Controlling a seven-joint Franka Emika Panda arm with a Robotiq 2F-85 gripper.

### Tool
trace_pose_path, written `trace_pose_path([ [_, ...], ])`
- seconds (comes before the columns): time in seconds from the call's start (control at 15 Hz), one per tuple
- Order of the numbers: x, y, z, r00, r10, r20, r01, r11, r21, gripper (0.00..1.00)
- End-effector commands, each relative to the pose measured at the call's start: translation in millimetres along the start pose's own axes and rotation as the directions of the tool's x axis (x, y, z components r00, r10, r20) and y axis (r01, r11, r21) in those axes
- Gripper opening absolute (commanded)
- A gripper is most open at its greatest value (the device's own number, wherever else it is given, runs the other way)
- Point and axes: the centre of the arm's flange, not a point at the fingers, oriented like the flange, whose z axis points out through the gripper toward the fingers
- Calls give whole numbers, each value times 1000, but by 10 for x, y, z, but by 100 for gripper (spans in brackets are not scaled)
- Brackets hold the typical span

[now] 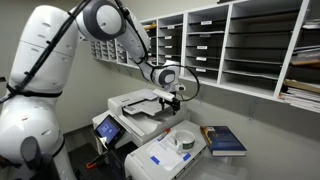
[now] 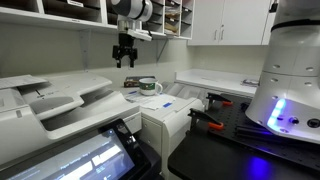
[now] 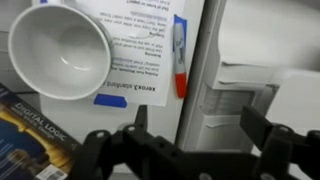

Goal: Remove the marker from the cup and put it on the printer

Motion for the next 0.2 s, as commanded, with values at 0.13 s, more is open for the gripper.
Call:
trace_pose_path([
  [0.13, -859, 102, -637, 994, 12, -111, -10, 1000, 14, 100],
])
